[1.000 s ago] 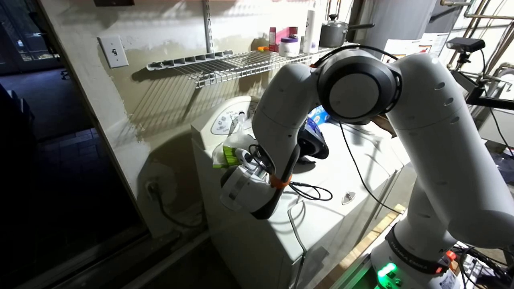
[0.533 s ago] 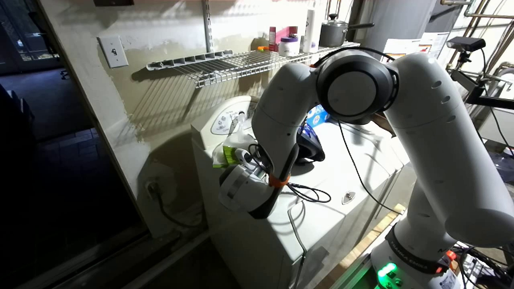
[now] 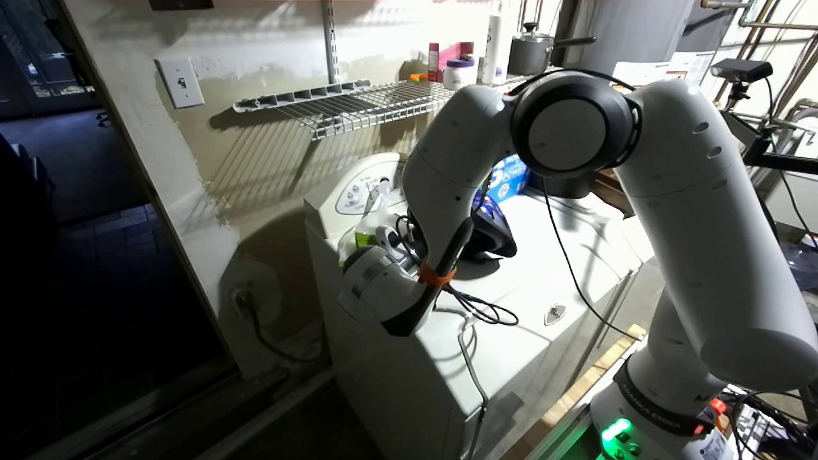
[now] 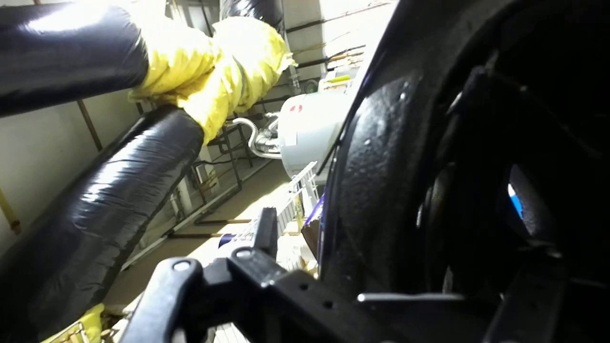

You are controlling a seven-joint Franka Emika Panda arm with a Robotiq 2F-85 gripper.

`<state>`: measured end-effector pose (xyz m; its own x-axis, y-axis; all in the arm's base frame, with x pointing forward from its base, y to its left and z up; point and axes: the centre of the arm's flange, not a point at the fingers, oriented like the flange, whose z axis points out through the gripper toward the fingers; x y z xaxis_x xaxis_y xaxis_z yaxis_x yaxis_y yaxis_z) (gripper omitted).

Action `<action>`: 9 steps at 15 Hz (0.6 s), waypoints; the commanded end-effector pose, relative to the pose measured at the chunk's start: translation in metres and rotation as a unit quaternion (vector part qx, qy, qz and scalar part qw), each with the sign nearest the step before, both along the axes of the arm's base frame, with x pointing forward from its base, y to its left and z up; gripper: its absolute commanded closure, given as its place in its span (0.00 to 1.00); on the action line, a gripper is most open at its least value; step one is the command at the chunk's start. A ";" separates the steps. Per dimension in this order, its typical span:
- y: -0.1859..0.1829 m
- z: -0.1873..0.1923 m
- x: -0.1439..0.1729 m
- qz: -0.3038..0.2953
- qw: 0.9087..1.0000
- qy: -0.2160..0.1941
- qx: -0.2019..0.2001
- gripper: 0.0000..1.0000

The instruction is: Place the helmet upright.

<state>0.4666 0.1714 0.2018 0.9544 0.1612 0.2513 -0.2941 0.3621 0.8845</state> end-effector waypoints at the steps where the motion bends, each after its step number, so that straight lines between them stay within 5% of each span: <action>1: 0.012 0.038 0.006 -0.020 0.996 -0.015 0.083 0.00; 9: 0.026 0.079 0.021 -0.025 0.970 -0.037 0.241 0.00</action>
